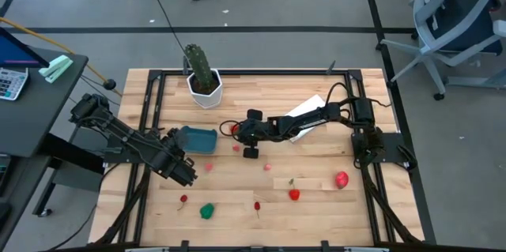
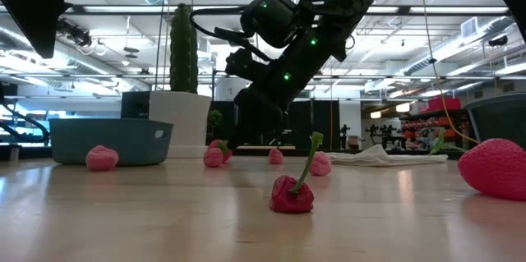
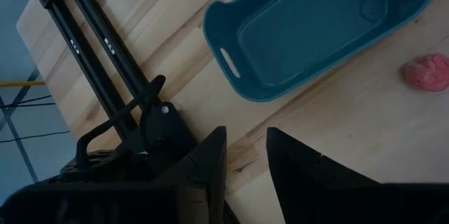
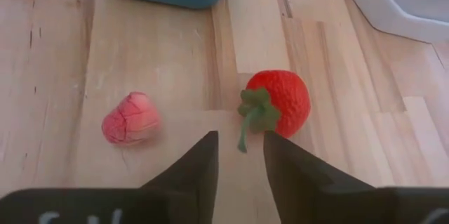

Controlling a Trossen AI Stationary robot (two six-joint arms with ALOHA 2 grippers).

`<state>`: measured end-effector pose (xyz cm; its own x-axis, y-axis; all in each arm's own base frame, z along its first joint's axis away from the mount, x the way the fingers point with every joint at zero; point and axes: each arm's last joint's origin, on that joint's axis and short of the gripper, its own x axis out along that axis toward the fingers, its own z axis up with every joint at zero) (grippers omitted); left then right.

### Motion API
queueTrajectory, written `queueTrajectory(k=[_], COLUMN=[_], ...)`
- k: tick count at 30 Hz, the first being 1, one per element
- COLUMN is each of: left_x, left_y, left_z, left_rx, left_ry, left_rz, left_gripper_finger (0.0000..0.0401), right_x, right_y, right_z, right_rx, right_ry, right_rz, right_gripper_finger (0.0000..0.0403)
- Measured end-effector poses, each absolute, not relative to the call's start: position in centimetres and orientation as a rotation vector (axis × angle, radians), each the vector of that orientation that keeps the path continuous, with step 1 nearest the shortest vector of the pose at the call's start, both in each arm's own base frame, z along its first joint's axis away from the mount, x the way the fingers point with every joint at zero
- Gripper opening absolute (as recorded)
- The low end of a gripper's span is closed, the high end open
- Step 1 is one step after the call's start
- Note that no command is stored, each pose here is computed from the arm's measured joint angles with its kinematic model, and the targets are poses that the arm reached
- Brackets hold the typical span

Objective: Pick and placing Produce into tupperware
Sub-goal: Put the top red strawberry into the blue bin

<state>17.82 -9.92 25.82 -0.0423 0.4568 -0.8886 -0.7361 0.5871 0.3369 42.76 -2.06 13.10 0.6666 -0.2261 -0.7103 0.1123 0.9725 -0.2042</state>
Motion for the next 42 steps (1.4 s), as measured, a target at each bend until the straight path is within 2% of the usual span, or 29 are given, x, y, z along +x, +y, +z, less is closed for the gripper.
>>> queueTrajectory(k=[11, 18, 23, 31, 37, 42], left_x=[17.8, 17.8, 17.9, 17.9, 17.9, 17.9], left_y=[-9.9, -9.9, -9.9, -9.9, -9.9, -9.9], left_z=[25.8, 25.8, 25.8, 25.9, 25.9, 25.8], left_rx=[-0.273, -0.273, -0.31, -0.331, -0.33, -0.33], left_ry=[1.288, 1.288, 1.243, 1.214, 1.215, 1.215], left_rz=[0.982, 0.982, 1.025, 1.05, 1.049, 1.047], left_gripper_finger=[0.0107, 0.0107, 0.0107, 0.0107, 0.0107, 0.0107], right_x=[42.9, 42.9, 43.5, 45.0, 45.7, 46.7], right_y=[-2.1, -2.1, -1.8, 1.0, 2.3, 2.4], right_z=[13.3, 13.3, 13.8, 18.4, 20.9, 20.8], right_rx=[-0.152, -0.152, -0.16, -0.206, -0.236, -0.193], right_ry=[0.797, 0.797, 0.716, 0.332, 0.25, 0.254], right_rz=[-0.191, -0.192, -0.186, -0.077, -0.011, 0.031], right_gripper_finger=[0.007, 0.001, 0.0009, 0.0004, 0.0003, 0.0002])
